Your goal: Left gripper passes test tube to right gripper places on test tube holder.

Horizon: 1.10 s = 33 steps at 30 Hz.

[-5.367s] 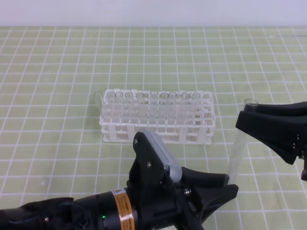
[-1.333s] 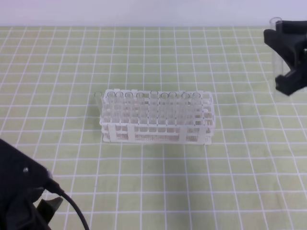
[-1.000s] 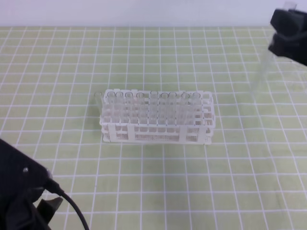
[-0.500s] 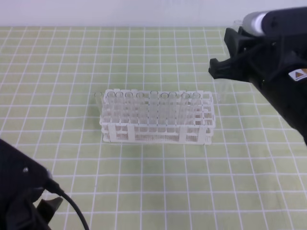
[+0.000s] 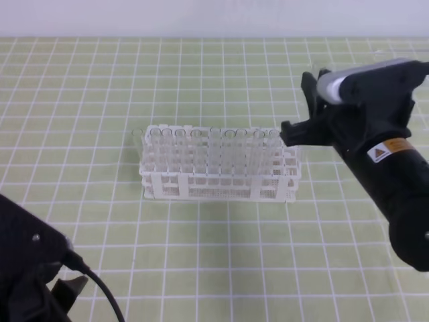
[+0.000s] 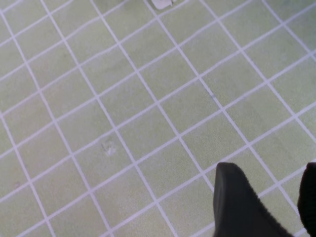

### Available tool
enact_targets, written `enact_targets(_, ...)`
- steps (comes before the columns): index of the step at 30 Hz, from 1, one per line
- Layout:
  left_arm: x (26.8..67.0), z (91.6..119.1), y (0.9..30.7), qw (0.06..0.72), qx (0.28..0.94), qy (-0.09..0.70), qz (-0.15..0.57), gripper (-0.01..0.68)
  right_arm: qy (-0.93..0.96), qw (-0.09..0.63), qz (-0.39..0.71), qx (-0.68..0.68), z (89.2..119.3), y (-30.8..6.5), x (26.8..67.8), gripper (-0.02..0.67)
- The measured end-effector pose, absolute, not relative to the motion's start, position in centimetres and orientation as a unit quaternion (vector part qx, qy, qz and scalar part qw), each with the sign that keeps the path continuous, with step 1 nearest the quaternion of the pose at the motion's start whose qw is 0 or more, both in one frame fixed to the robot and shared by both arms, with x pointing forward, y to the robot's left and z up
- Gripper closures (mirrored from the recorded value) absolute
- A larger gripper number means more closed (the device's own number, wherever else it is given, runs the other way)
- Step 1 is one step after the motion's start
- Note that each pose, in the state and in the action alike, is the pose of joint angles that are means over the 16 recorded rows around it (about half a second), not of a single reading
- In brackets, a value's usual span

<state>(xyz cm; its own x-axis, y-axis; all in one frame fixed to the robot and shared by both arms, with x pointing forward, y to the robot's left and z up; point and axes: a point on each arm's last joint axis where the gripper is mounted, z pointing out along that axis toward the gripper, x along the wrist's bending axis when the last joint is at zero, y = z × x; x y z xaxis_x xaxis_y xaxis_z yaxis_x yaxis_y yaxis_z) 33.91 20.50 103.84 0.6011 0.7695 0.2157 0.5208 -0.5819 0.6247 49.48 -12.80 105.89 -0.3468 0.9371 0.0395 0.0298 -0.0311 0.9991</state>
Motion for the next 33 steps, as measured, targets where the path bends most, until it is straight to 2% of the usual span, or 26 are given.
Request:
enact_targets(11, 33.9, 103.8, 20.5, 0.260, 0.856, 0.377, 0.239, 0.415, 0.575, 0.399, 0.587, 0.408, 103.7, -11.9, 50.5, 0.547)
enact_targets(33, 33.9, 103.8, 20.5, 0.259, 0.856, 0.377, 0.240, 0.415, 0.589, 0.375, 0.593, 0.401, 101.9, -11.0, 51.0, 0.547)
